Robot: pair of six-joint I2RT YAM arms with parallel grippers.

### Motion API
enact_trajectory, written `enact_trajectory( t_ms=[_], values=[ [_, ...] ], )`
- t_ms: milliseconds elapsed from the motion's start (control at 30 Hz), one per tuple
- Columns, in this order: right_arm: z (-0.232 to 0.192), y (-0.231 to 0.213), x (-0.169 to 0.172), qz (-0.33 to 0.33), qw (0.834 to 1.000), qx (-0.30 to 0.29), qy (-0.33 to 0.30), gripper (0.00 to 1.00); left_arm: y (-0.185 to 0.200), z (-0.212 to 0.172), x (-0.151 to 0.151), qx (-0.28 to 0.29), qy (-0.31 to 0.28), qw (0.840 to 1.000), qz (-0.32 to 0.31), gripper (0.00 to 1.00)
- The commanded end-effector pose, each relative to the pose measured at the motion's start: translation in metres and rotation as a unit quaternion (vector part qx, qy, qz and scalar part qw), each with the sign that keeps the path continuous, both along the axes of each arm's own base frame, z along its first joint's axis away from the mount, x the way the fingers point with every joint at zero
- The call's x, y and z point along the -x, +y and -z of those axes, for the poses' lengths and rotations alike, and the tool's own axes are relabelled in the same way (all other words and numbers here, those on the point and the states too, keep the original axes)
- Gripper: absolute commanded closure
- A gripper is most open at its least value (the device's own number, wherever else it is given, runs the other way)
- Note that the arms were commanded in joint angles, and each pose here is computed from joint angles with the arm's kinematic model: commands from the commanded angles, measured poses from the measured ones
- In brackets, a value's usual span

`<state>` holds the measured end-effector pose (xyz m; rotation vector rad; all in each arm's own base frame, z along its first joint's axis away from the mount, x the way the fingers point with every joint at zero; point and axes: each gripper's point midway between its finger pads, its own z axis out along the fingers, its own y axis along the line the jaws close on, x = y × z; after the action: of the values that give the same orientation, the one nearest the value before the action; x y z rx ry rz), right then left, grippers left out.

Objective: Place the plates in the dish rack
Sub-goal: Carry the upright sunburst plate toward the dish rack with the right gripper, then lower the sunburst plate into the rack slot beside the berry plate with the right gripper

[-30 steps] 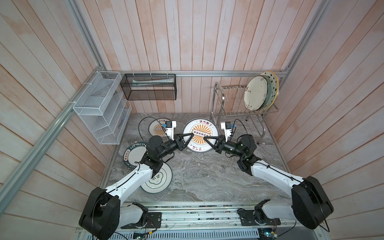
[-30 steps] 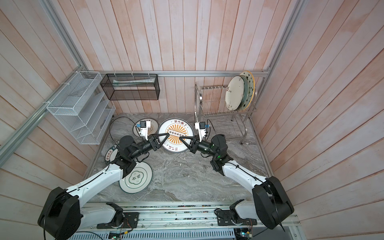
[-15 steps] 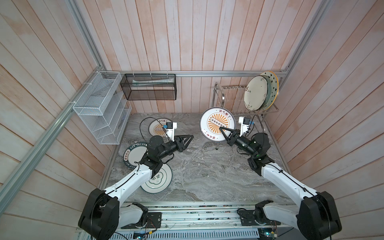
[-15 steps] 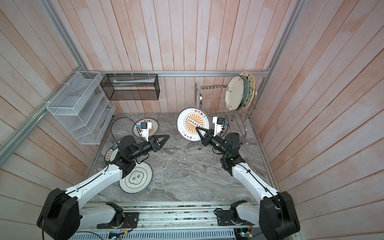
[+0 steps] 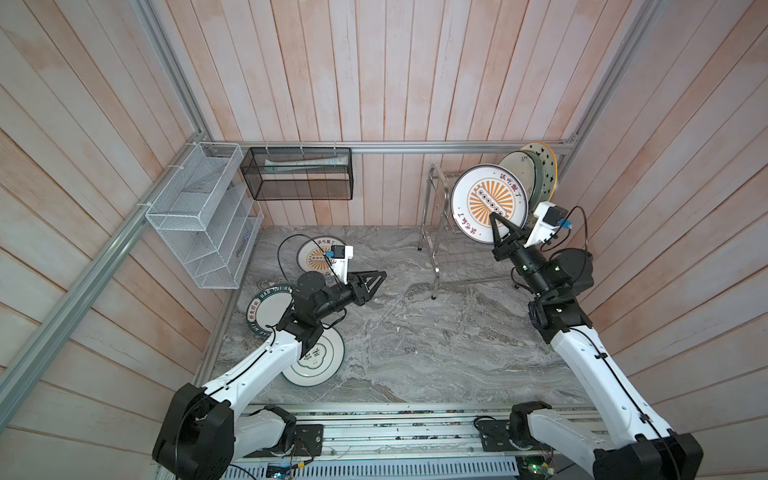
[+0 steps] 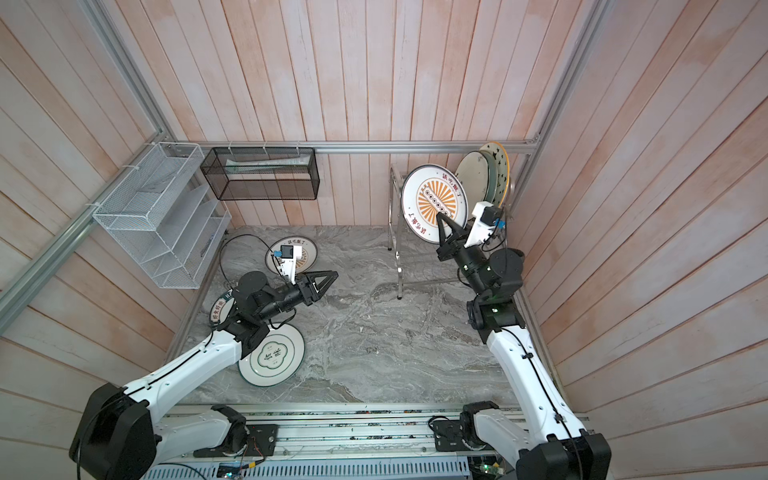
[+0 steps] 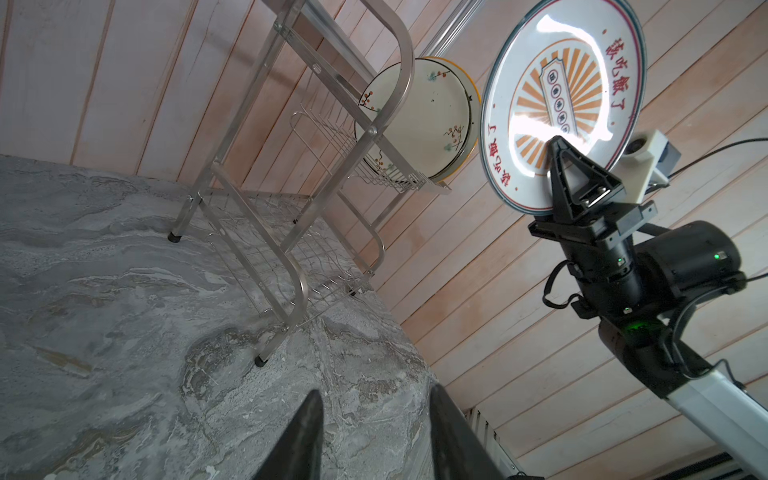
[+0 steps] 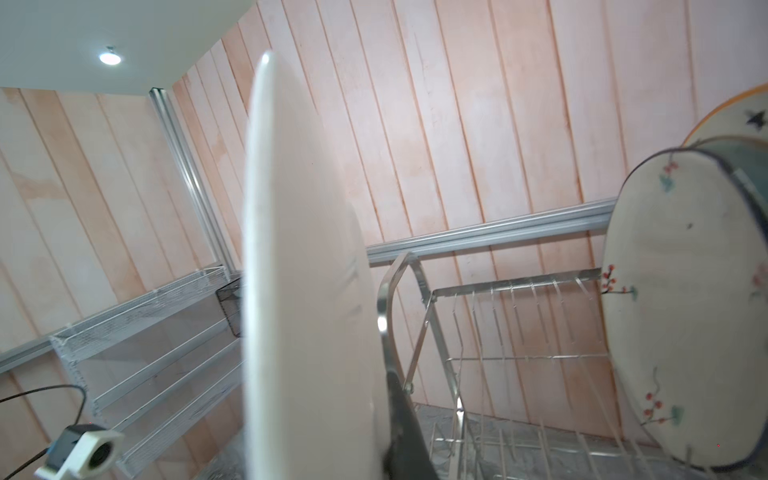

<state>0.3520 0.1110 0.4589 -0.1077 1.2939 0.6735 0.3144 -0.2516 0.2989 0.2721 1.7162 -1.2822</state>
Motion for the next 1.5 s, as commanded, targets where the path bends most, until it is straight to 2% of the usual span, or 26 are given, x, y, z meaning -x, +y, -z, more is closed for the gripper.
enact_trajectory(
  t_ms=[0, 267, 467, 867, 1467],
  values=[
    [-0.035, -0.029, -0.008, 0.102, 0.994, 0.03, -0.034, 1.0, 0.003, -0.014, 0.003, -0.002, -0.023, 1.0, -0.005, 0.57],
    [-0.057, -0.045, -0.047, 0.189, 0.974, 0.117, -0.04, 1.0, 0.009, -0.017, 0.01, -0.003, -0.035, 0.999, -0.015, 0.57],
    [-0.051, -0.062, -0.09, 0.249, 0.954, 0.167, 0.011, 1.0, 0.011, -0.016, 0.012, -0.007, -0.035, 0.999, -0.019, 0.57],
    [-0.003, -0.081, -0.154, 0.258, 0.94, 0.201, 0.1, 1.0, 0.014, -0.02, 0.014, -0.004, -0.043, 0.999, -0.024, 0.57],
    [0.052, -0.089, -0.182, 0.24, 0.934, 0.221, 0.146, 1.0, 0.014, -0.02, 0.013, -0.006, -0.044, 0.999, -0.026, 0.57]
  ],
)
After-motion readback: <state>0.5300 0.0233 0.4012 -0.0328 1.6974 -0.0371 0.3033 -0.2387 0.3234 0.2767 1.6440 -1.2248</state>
